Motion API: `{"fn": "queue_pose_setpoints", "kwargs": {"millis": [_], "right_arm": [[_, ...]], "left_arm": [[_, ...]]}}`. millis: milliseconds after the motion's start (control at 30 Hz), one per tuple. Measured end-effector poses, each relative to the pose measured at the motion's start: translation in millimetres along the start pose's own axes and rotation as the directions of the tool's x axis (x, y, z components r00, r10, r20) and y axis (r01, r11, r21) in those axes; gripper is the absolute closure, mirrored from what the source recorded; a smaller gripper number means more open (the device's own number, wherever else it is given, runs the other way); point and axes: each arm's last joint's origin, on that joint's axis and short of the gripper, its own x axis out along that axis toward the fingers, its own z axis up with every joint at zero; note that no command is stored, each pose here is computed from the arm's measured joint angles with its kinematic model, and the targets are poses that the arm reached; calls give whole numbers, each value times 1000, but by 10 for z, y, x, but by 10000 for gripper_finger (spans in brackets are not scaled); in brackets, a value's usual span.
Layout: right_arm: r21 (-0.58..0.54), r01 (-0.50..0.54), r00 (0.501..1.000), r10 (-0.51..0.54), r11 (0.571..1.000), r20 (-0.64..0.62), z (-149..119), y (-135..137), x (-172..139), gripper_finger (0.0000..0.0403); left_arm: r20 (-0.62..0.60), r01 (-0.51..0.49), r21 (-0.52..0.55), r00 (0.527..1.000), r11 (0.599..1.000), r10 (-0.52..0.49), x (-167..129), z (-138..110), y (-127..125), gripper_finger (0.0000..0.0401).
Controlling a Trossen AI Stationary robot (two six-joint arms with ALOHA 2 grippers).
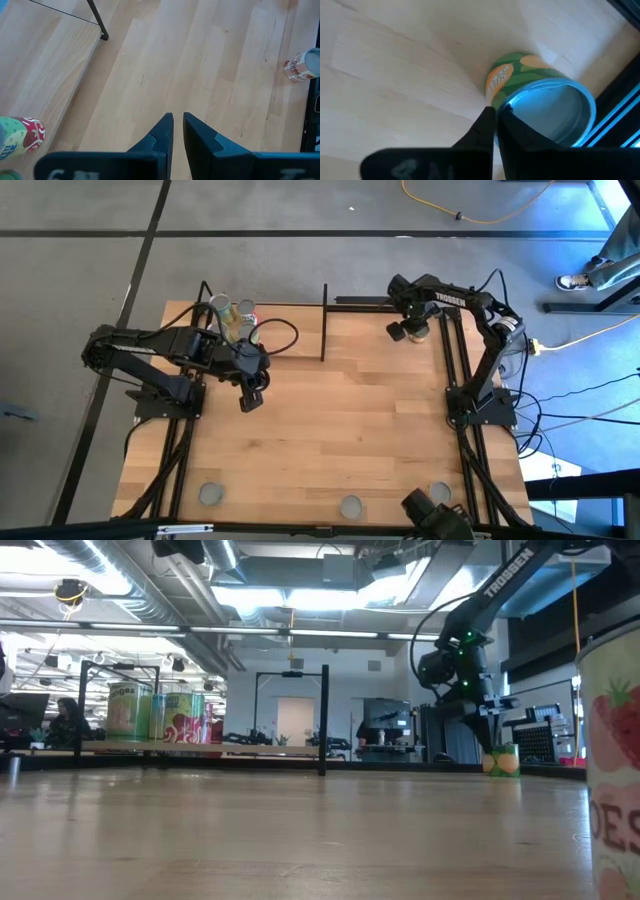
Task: Pick and place cans onto a shelf
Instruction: Put the canned sliced peaches on the shelf
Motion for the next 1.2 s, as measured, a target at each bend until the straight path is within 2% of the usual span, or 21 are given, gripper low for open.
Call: {"fn": "queue_pose_setpoints", "kwargs": {"millis": [267, 400, 500, 567, 767, 900, 1000, 1133, 1200], "right_arm": [[-78, 7, 999, -4, 997, 41, -83, 62, -148, 396], [-122, 6, 997, 4, 992, 82, -198, 149, -427, 396], [-166, 75, 993, -59, 983, 101, -308, 231, -591, 396], [-200, 91, 989, -66, 976, 132, -386, 307, -757, 397], [-378, 96, 988, -42, 921, 149, -727, 689, -1173, 397], [-515, 62, 985, 31, 855, 171, -963, 1047, -1389, 397], [-613, 70, 976, 73, 787, 206, -1149, 1276, -1521, 397], [-748, 80, 962, 145, 659, 230, -1393, 1573, -1638, 397], [-815, 102, 955, 174, 571, 241, -1499, 1721, -1657, 397]], "left_arm": [[0, 0, 0, 1000, 1000, 0, 0, 0, 1, 367], [0, 0, 0, 1000, 1000, 0, 0, 0, 0, 367], [0, 0, 0, 1000, 1000, 0, 0, 0, 1, 367], [0, 0, 1, 1000, 1000, 0, 0, 0, 0, 367], [0, 0, 28, 1000, 1000, 0, 0, 0, 0, 367], [0, 0, 31, 1000, 1000, 0, 0, 0, 1, 367], [0, 0, 55, 1000, 998, 0, 0, 0, 0, 367], [4, -9, 57, 1000, 998, 9, 0, 1, 3, 367], [5, -11, 62, 1000, 998, 11, 0, 2, 4, 367]]}}
